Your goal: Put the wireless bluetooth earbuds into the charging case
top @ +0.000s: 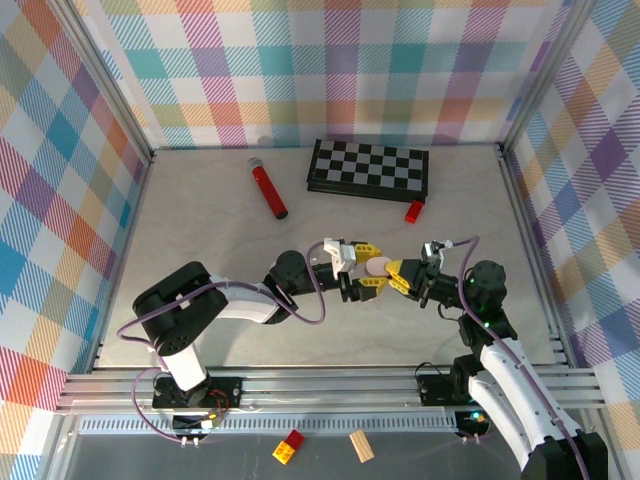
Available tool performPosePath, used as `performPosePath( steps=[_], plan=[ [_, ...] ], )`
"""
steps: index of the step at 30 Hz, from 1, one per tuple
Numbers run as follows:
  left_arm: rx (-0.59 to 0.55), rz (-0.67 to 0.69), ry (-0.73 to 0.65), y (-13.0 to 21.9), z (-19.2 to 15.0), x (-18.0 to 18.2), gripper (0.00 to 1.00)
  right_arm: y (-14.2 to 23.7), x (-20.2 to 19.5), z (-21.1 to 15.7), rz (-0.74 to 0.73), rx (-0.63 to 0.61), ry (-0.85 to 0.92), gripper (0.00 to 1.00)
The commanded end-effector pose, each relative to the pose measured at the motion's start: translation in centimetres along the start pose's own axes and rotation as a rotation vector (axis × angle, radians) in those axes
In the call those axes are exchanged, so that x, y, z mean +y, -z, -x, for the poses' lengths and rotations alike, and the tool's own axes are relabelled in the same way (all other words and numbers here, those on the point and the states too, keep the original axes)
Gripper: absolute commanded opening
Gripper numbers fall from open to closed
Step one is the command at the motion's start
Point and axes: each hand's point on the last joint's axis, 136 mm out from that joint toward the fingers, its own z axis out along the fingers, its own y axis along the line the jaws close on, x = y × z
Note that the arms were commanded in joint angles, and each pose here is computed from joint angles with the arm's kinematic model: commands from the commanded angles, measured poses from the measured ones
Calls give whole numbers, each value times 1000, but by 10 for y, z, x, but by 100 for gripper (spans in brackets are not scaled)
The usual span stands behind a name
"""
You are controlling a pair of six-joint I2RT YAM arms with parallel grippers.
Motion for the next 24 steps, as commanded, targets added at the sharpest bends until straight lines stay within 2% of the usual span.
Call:
performPosePath(
  steps=[1,10,14,24],
  plan=[
    [-42,-44,-33,0,13,-3,64,2,13,1,25,-12,35,9],
    [-34,-26,-26,4,10,-1,63,4,9,3,10,-38,38,7],
    [-32,-32,-30,4,10,-1,54,4,7,3,8,-41,28,6],
    [-16,-67,-44,5,3,-5,55,5,7,6,10,-57,12,6]
  ],
)
